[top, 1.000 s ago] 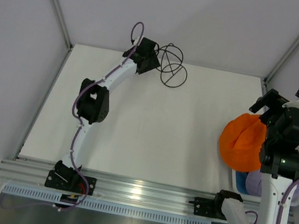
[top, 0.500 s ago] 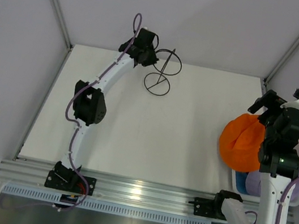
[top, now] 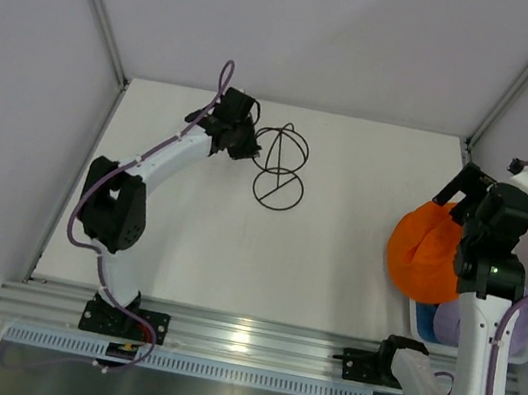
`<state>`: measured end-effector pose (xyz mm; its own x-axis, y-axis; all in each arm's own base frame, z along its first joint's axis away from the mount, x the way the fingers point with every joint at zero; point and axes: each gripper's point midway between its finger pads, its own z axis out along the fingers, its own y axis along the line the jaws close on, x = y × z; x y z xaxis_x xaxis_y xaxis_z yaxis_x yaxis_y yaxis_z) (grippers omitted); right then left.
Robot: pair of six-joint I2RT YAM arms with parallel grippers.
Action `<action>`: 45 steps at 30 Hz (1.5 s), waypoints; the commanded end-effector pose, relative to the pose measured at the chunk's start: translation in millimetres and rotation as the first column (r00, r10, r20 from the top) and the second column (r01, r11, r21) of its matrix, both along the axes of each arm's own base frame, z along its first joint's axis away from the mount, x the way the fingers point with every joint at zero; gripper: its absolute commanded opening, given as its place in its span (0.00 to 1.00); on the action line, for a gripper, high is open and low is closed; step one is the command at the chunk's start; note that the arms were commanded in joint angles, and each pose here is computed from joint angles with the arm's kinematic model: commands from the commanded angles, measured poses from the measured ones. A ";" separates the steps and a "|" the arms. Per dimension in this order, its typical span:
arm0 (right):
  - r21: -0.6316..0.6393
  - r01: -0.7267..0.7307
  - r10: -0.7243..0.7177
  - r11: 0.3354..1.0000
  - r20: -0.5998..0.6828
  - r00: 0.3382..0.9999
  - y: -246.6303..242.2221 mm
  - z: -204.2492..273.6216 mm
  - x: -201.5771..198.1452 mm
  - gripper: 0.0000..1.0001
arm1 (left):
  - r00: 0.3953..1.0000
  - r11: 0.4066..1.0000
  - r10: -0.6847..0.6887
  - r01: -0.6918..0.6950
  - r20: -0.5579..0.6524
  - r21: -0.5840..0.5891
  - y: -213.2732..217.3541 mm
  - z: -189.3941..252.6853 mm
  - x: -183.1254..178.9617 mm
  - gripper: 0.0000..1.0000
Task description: Stack the hats
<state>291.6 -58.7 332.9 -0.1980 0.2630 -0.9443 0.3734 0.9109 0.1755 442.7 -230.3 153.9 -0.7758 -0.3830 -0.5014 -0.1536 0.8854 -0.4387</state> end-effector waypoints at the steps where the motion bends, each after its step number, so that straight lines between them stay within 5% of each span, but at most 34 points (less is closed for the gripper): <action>1: 0.003 0.067 -0.067 0.998 -0.028 0.997 -9.1 0.8 -11.6 1.00 | 0.998 0.996 -0.046 0.050 0.053 -0.078 -16.5 24.5 -26.9 0.01; 10: 0.048 0.092 -0.086 0.995 -0.106 0.991 -6.1 -18.1 -37.6 0.99 | 0.996 0.994 -0.089 0.089 0.007 -0.065 -9.6 12.3 -109.3 0.01; 18: 0.068 0.142 -0.124 0.987 -0.223 0.967 -7.9 -58.2 -54.0 1.00 | 0.992 0.991 -0.124 0.124 0.021 -0.042 -3.6 12.5 -146.5 0.06; 24: 0.043 0.128 -0.117 0.991 -0.197 0.973 -10.4 -57.8 -45.4 0.97 | 0.986 0.987 -0.163 0.163 0.044 -0.006 -3.2 23.0 -149.5 0.36; 25: 0.039 0.125 -0.116 0.991 -0.191 0.975 -10.8 -56.1 -43.6 0.95 | 0.985 0.986 -0.168 0.168 0.038 0.003 -1.2 23.9 -152.5 0.51; 28: 0.017 0.134 -0.128 0.991 -0.200 0.971 -15.2 -57.9 -38.8 0.89 | 0.981 0.983 -0.182 0.182 0.067 0.017 3.7 38.2 -155.5 0.74; 32: -0.011 0.143 -0.141 0.990 -0.257 0.956 -20.5 -72.9 -33.4 0.79 | 0.972 0.981 -0.195 0.196 0.134 0.008 9.9 68.0 -161.5 0.96; 35: -0.014 0.145 -0.144 0.989 -0.248 0.958 -21.5 -72.6 -31.1 0.74 | 0.959 0.975 -0.219 0.222 0.180 0.005 12.9 94.3 -167.2 0.99; 38: -0.017 0.153 -0.153 0.988 -0.247 0.957 -23.0 -77.6 -31.5 0.66 | 0.955 0.972 -0.233 0.234 0.184 0.015 19.4 108.2 -176.3 0.99; 44: -0.079 0.176 -0.191 0.981 -0.265 0.945 -33.2 -88.0 -35.6 0.00 | 0.925 0.971 -0.232 0.241 0.301 0.008 43.2 153.7 -203.2 1.00; 45: -0.088 0.169 -0.187 0.982 -0.266 0.946 -33.4 -85.3 -36.1 0.00 | 0.919 0.972 -0.225 0.235 0.324 0.010 47.8 161.5 -206.1 0.99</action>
